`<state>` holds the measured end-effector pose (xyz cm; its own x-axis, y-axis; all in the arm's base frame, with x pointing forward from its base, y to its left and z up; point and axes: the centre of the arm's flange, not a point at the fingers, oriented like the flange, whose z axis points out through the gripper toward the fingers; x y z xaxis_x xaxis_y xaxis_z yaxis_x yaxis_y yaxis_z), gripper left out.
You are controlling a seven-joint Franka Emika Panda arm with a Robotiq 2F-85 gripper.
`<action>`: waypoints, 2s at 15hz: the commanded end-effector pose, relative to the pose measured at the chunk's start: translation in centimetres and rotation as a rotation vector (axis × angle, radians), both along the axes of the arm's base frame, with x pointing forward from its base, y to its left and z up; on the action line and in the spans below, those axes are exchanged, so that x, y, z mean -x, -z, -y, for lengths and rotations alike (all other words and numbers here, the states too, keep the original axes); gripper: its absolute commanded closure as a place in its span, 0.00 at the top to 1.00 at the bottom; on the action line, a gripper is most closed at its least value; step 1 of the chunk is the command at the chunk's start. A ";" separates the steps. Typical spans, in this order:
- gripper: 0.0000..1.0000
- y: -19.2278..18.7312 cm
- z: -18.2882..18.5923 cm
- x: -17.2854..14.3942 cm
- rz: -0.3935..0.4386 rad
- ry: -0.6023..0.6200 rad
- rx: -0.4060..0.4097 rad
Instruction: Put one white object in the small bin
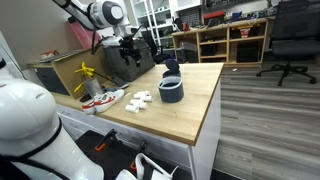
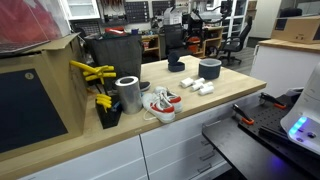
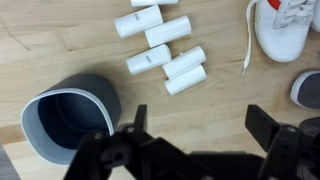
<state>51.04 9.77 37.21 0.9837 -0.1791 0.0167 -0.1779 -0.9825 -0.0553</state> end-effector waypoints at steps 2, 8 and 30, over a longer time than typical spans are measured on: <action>1.00 2.6 0.0 1.3 0.015 0.129 -0.045; 1.00 6.4 2.3 1.3 0.056 0.367 -0.093; 1.00 18.8 1.3 -5.8 0.026 0.541 -0.020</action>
